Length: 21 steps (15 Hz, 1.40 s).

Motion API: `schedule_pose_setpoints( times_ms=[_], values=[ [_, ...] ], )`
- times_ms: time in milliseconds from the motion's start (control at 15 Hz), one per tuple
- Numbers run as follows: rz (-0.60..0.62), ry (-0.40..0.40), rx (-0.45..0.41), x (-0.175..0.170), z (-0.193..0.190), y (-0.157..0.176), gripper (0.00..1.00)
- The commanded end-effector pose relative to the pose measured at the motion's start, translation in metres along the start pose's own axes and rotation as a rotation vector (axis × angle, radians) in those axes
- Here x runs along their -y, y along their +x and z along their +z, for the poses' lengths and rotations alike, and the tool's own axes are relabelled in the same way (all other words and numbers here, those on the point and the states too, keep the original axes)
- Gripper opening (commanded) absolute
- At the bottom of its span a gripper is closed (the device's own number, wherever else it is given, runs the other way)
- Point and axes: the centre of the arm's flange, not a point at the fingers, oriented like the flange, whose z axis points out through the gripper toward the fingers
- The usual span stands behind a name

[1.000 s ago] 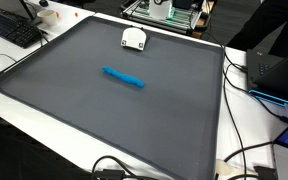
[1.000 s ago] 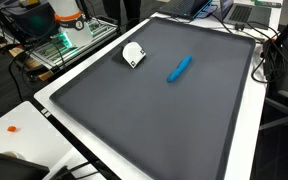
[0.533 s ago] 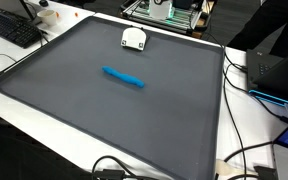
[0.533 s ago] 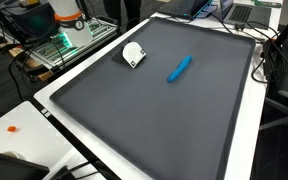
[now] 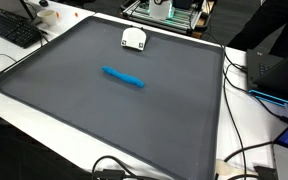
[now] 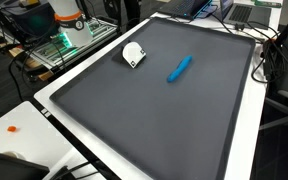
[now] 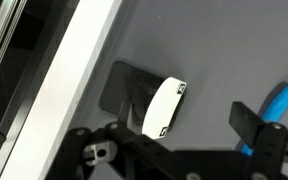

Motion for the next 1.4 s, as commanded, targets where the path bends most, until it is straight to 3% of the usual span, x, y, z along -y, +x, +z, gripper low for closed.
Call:
schedule_pose_setpoints(
  times_ms=[0, 667, 1333],
  values=[
    [0.060, 0.014, -0.011, 0.003, 0.040, 0.010, 1.00],
    [0.091, -0.040, 0.019, 0.011, 0.108, 0.034, 1.00],
    [0.141, -0.019, 0.008, 0.018, 0.134, 0.045, 1.00]
  ],
)
